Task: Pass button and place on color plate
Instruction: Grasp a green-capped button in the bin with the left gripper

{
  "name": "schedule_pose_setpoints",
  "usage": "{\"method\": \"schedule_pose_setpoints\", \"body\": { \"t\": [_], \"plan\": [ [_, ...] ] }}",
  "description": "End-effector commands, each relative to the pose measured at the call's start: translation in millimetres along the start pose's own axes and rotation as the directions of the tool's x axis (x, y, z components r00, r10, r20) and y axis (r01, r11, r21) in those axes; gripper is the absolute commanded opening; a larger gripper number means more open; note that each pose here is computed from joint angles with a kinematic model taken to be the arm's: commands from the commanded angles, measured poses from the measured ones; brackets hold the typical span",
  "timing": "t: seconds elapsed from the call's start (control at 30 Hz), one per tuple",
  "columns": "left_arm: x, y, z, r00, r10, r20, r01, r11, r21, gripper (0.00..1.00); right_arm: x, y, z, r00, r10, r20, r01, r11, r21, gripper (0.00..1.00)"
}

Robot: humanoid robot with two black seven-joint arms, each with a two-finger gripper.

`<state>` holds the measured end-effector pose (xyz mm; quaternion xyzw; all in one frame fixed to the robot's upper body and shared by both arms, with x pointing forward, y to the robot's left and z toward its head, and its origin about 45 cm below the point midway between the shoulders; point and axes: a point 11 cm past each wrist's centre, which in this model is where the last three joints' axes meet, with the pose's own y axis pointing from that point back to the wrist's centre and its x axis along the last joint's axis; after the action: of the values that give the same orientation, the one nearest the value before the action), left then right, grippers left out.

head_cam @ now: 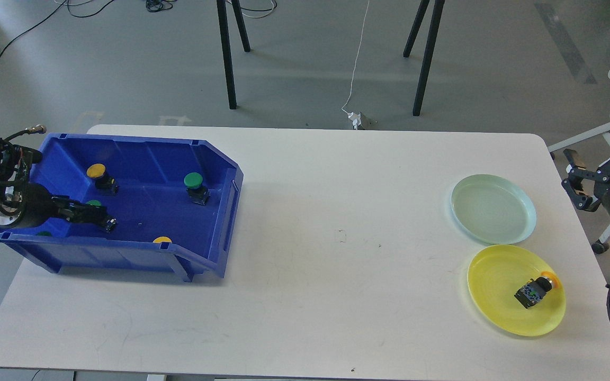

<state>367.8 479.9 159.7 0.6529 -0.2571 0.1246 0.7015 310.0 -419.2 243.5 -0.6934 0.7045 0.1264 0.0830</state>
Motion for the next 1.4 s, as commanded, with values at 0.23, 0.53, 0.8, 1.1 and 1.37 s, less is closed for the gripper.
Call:
{"method": "schedule_pose_setpoints", "body": {
  "t": [0.23, 0.53, 0.8, 1.1, 1.37],
  "plan": [
    [3.7, -9.3, 0.3, 1.0, 0.004, -0.008, -0.004, 1.0, 0.021, 0.88, 1.4, 2.0, 1.6, 1.0, 0.0, 0.005, 0.0, 1.0, -0.001, 0.95],
    [-10.0, -19.1, 1.9, 1.0, -0.022, -0.022, 0.022, 0.999, 0.026, 0.7, 2.9, 4.1, 4.1, 1.0, 0.004, 0.006, -0.004, 1.0, -0.008, 0.95],
    [-11.0, -19.2, 0.4, 1.0, -0.007, -0.011, 0.007, 1.0, 0.029, 0.33, 3.0, 4.5, 4.6, 1.0, 0.003, 0.006, -0.003, 1.0, -0.009, 0.95],
    [-7.2, -19.5, 1.3, 1.0, 0.02, -0.003, -0.02, 0.999, 0.027, 0.1, 6.0, 7.7, 8.3, 1.0, 0.012, 0.006, -0.012, 1.0, -0.018, 0.95],
    [7.2, -15.9, 9.2, 0.998, 0.059, -0.013, -0.059, 0.998, -0.007, 0.06, 8.7, 11.0, 12.0, 1.0, 0.021, 0.005, -0.021, 0.999, -0.026, 0.95]
  ]
}}
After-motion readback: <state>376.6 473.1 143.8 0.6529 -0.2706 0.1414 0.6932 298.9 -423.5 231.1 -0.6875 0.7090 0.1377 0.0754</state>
